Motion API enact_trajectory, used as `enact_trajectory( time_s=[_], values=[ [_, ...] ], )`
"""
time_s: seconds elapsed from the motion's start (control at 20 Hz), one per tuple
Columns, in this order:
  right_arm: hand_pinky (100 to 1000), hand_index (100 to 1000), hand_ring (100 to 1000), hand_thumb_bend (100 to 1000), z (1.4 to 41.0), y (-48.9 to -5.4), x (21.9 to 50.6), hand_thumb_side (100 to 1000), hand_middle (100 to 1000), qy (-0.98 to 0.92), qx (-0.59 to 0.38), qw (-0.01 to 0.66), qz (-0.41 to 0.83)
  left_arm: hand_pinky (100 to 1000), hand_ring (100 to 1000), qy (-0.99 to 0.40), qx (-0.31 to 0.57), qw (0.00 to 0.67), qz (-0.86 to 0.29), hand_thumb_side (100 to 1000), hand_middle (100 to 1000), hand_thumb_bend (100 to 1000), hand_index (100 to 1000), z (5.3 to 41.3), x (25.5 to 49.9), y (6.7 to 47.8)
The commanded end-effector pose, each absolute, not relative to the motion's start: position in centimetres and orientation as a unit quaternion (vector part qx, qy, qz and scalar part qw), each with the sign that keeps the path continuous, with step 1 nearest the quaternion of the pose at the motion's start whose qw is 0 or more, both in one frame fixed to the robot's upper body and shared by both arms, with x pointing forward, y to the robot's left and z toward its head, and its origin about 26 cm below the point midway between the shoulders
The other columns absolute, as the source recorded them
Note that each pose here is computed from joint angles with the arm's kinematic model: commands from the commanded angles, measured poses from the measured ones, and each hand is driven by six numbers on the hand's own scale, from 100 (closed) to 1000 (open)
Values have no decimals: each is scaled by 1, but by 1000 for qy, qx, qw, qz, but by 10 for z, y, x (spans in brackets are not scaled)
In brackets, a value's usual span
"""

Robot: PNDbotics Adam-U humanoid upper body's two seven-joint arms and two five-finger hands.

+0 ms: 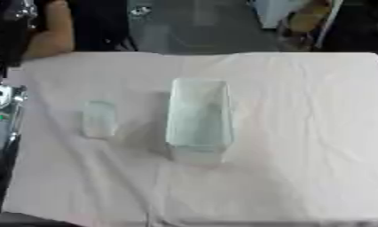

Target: Pick up objects on the table and place them in the box.

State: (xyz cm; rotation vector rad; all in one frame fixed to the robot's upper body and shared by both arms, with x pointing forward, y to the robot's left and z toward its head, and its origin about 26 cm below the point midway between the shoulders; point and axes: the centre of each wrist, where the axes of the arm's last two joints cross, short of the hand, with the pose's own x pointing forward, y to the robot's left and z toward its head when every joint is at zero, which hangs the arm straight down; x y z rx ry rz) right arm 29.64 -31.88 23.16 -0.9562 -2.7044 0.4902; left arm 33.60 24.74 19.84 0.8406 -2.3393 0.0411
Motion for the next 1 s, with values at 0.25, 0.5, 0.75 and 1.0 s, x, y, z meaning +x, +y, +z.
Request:
enact_trajectory(
  time_s=[0.25,0.5,0.75,1.0],
  values=[
    [835,965,966,100,239,-319,294,680,979,-923,-329,103,172,349,288,-894,353,276,-15,111,342,544,541,217,326,248],
    [835,964,966,100,239,-320,294,679,979,-922,-331,104,171,619,684,-880,388,272,-33,358,738,651,782,220,323,248],
    [835,964,966,100,239,-321,293,679,978,-921,-335,105,170,746,837,-877,375,297,-42,522,876,629,942,218,321,256],
    [835,964,966,100,239,-323,292,677,978,-917,-341,107,176,788,858,-849,414,328,-11,445,889,721,1000,223,314,279]
  ],
)
